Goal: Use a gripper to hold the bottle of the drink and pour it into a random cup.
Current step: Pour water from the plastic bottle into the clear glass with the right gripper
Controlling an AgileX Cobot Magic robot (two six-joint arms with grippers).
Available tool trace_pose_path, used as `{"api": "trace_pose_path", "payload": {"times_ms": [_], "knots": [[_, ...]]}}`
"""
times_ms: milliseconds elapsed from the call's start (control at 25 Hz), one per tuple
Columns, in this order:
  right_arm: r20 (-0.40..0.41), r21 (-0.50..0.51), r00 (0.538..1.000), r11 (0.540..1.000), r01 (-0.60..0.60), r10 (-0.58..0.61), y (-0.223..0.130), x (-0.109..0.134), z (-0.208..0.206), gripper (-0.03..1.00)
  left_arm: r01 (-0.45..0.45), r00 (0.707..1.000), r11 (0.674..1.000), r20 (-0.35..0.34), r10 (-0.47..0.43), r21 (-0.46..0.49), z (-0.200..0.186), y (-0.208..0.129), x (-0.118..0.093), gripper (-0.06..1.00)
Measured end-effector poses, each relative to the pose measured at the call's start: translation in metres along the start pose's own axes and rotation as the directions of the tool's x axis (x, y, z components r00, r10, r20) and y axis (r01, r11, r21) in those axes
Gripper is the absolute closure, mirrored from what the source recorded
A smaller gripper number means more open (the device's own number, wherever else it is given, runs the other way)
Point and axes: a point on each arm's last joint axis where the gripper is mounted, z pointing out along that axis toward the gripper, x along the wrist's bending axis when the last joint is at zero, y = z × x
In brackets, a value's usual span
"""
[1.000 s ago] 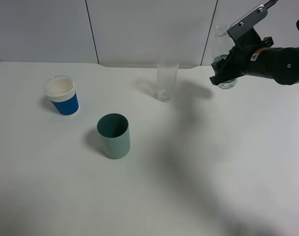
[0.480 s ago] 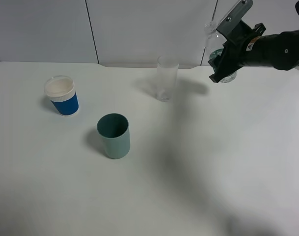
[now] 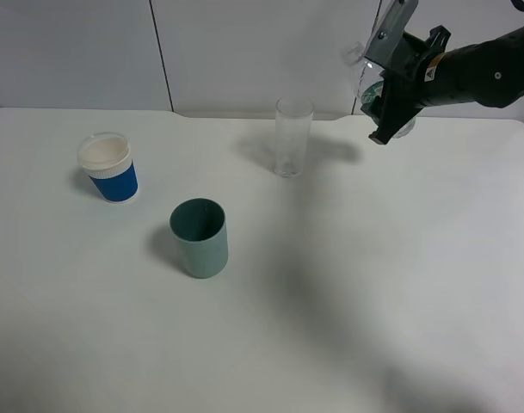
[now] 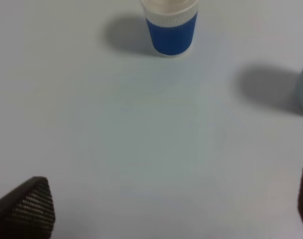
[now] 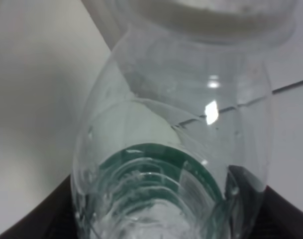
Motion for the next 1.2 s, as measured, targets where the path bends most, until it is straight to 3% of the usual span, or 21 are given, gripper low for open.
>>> {"api": "trace_pose_path", "payload": {"times_ms": [280, 680, 1200], "knots": [[-0.059, 0.059, 0.991, 0.991, 0.120, -0.116, 0.005, -0.002, 0.011, 0.41, 0.000, 1.000, 1.000, 0.000, 0.000, 0.000, 0.000, 0.000, 0.000, -0.05], [-0.032, 0.021, 0.971, 0.971, 0.237, -0.236, 0.032, -0.012, 0.021, 0.41, 0.000, 1.000, 1.000, 0.000, 0.000, 0.000, 0.000, 0.000, 0.000, -0.05], [-0.067, 0.070, 0.932, 0.931, 0.359, -0.355, 0.028, -0.010, 0.021, 0.41, 0.000, 1.000, 1.000, 0.000, 0.000, 0.000, 0.000, 0.000, 0.000, -0.05]]}}
